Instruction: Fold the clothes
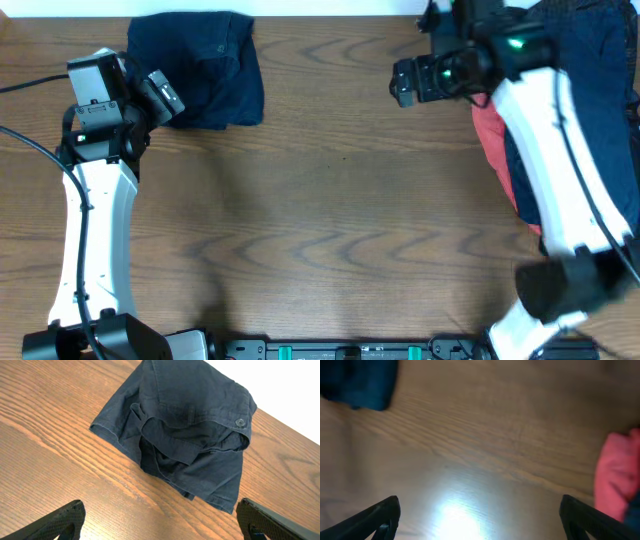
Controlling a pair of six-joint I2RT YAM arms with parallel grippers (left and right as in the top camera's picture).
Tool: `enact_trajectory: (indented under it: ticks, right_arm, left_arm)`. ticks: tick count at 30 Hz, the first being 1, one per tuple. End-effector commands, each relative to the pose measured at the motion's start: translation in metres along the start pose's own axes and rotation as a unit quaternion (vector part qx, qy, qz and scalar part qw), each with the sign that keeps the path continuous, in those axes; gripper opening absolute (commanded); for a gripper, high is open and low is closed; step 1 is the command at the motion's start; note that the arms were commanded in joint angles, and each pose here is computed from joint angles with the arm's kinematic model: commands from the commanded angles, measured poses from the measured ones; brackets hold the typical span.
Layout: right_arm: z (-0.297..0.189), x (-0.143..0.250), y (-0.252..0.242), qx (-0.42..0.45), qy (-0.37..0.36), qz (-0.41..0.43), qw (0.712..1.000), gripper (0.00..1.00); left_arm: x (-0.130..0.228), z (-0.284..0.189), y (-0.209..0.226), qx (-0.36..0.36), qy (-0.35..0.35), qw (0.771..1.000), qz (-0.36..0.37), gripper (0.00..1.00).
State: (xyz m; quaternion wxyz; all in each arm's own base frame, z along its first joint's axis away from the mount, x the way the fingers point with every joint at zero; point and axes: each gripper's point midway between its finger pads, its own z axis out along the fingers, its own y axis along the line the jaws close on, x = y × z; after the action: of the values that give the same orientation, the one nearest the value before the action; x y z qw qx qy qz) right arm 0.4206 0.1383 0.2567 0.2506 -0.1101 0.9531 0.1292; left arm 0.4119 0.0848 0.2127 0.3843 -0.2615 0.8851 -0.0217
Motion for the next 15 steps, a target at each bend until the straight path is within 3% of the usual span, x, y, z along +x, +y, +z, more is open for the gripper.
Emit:
enact_trajectory:
  ticks: [1,7,15]
  right_arm:
    - [-0.073,-0.008,0.022,-0.012,-0.077,-0.039,0.996,0.99]
    - [-0.133,-0.005,0.033,-0.016,-0.143,-0.051,0.988,0.99]
    - [-0.158,0.003,0.032,-0.006,-0.162,-0.055,0.985,0.99]
  left_arm:
    - [-0.001,-0.002,-0.001,0.002,-0.001,1.0,0.011,0.98]
    - [-0.001,-0.002,-0.001,0.002,-0.001,1.0,0.011,0.98]
    - [-0.001,-0.002,-0.001,0.002,-0.001,1.0,0.011,0.98]
